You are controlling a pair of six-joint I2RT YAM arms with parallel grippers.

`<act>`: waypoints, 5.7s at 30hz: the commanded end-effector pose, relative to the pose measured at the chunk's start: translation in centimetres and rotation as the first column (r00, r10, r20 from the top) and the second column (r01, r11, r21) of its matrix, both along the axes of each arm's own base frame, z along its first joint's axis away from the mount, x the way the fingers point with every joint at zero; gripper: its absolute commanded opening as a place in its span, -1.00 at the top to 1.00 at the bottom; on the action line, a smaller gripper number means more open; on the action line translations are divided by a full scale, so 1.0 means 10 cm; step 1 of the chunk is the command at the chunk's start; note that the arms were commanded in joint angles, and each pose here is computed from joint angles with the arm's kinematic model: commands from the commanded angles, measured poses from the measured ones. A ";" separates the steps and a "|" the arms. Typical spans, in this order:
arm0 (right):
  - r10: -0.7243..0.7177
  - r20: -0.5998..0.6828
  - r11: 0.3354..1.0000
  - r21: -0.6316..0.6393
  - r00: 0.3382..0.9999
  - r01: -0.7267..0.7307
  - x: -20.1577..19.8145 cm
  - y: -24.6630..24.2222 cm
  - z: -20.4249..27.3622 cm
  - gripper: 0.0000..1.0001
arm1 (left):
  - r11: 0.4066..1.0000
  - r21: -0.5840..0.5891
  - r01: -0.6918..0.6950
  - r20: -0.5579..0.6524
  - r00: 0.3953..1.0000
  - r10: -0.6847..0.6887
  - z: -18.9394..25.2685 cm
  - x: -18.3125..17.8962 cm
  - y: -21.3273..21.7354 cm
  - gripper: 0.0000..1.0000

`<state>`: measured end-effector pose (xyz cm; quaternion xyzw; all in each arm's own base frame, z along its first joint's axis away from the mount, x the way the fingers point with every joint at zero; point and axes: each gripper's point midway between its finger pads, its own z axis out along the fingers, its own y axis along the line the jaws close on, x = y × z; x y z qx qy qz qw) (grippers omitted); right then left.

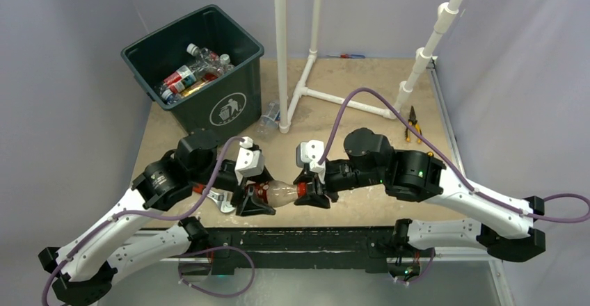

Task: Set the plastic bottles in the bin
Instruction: Pick up the plastic bottle at the center of the board, then place the plastic bottle in the trash bin, then pick up the plastic bottle at the center of the board.

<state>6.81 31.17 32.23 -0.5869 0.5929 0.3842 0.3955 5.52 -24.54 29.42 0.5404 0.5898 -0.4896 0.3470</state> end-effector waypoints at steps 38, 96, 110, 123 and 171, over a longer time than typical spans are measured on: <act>-0.252 -0.176 0.809 0.500 0.951 0.307 0.26 -0.16 0.42 -0.98 | -0.010 -0.478 -0.878 0.116 -0.075 0.990 2.38 2.29 1.17 1.00; -0.692 -0.484 0.427 0.323 0.536 0.844 1.12 -0.52 -0.66 -0.98 | 0.217 -0.060 -0.974 -0.269 0.225 0.936 0.96 2.00 1.14 -0.98; -0.777 -0.484 0.334 0.226 0.403 0.915 1.24 -0.64 -1.18 -0.98 | 0.270 0.106 -0.957 -0.139 0.255 0.957 -0.09 1.97 0.55 -0.98; -0.795 -0.478 0.295 0.232 0.373 0.927 1.24 -0.82 -1.33 -0.98 | -0.068 0.223 -0.972 0.127 -0.040 0.991 -1.19 2.72 0.91 -0.75; -0.725 -0.534 0.326 0.290 0.434 0.900 1.09 -0.96 -1.38 -0.98 | 0.204 0.198 -0.959 0.020 0.212 0.977 -1.94 3.68 0.67 -0.90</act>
